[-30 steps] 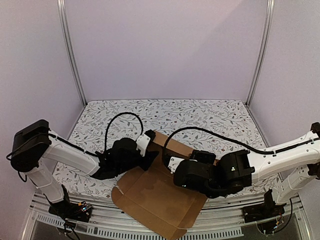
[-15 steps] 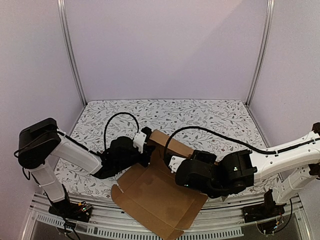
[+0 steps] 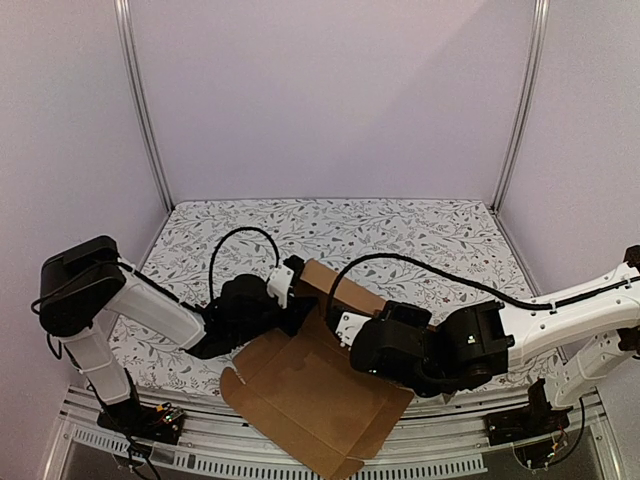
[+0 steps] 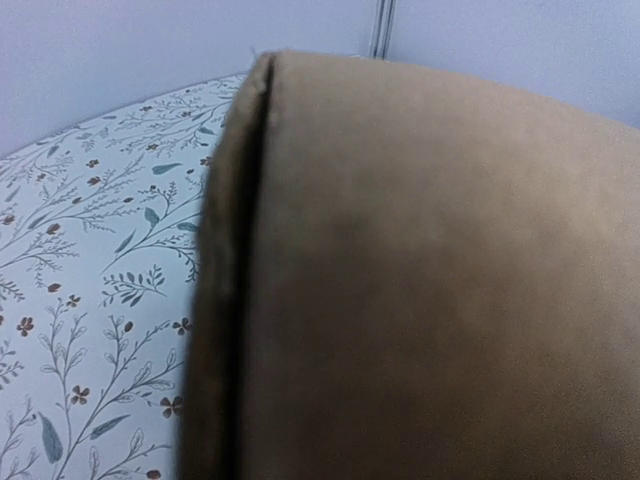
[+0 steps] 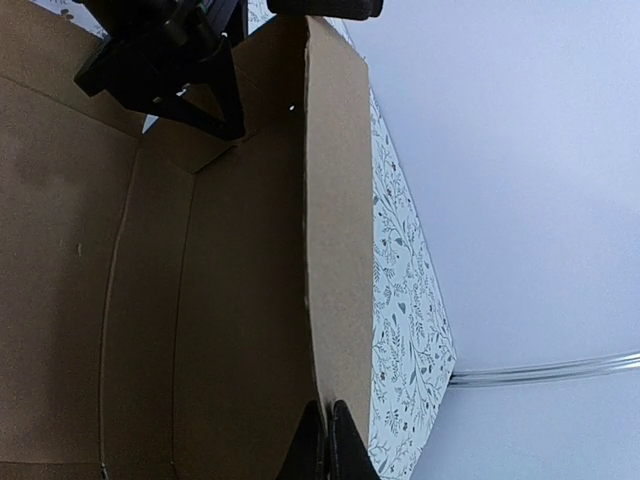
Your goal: Fold the paper box
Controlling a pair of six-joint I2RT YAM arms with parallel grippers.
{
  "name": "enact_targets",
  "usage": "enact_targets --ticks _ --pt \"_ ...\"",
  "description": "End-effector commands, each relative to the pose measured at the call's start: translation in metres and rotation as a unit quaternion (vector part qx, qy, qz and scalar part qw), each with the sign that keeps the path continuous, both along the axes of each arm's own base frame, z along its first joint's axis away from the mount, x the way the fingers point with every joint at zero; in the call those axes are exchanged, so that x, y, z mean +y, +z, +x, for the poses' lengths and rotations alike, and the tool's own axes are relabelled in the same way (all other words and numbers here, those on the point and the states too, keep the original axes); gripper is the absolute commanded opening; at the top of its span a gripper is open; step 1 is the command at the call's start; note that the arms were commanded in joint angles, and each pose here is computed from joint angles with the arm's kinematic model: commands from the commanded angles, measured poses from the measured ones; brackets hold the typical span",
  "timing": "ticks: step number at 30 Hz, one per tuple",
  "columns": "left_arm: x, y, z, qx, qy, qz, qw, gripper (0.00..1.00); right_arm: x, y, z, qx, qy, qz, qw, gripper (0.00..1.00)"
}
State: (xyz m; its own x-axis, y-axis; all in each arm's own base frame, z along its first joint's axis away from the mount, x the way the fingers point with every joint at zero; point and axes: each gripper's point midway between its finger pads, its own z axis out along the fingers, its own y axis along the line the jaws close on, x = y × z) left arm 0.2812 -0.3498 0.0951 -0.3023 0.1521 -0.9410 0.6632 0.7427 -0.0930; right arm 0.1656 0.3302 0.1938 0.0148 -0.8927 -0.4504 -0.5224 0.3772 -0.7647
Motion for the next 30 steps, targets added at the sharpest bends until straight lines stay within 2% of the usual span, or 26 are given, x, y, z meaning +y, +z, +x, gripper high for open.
enact_targets --ticks 1,11,13,16,20,22,23,27,30 --pt "0.002 -0.034 -0.01 0.039 -0.012 0.023 0.999 0.32 0.015 -0.024 -0.018 0.057 0.032 0.023 0.998 0.0" --pt "0.007 -0.048 -0.002 0.034 0.016 0.03 0.999 0.33 0.013 -0.025 -0.018 0.063 0.028 0.034 0.997 0.0" --pt "0.008 -0.047 -0.002 0.028 0.019 0.025 0.999 0.31 0.013 -0.024 -0.019 0.063 0.028 0.036 0.997 0.0" --pt "0.012 -0.037 -0.002 0.011 0.024 0.003 1.0 0.25 0.013 -0.023 -0.019 0.064 0.027 0.04 0.997 0.0" --pt "0.011 -0.026 -0.002 -0.002 0.023 -0.015 1.0 0.07 0.014 -0.024 -0.019 0.064 0.026 0.042 0.997 0.02" --pt "0.011 -0.022 -0.002 -0.004 0.021 -0.019 1.0 0.0 0.015 -0.023 -0.019 0.065 0.025 0.045 0.997 0.04" --pt "0.01 -0.02 -0.002 -0.006 0.019 -0.021 1.0 0.0 0.015 -0.022 -0.018 0.065 0.025 0.048 0.996 0.05" --pt "0.007 -0.012 -0.005 -0.011 0.004 -0.023 1.0 0.0 0.016 -0.017 -0.018 0.066 0.024 0.061 0.996 0.16" --pt "0.004 -0.005 -0.008 -0.014 -0.007 -0.02 1.0 0.0 0.019 -0.007 -0.018 0.07 0.024 0.083 0.994 0.35"
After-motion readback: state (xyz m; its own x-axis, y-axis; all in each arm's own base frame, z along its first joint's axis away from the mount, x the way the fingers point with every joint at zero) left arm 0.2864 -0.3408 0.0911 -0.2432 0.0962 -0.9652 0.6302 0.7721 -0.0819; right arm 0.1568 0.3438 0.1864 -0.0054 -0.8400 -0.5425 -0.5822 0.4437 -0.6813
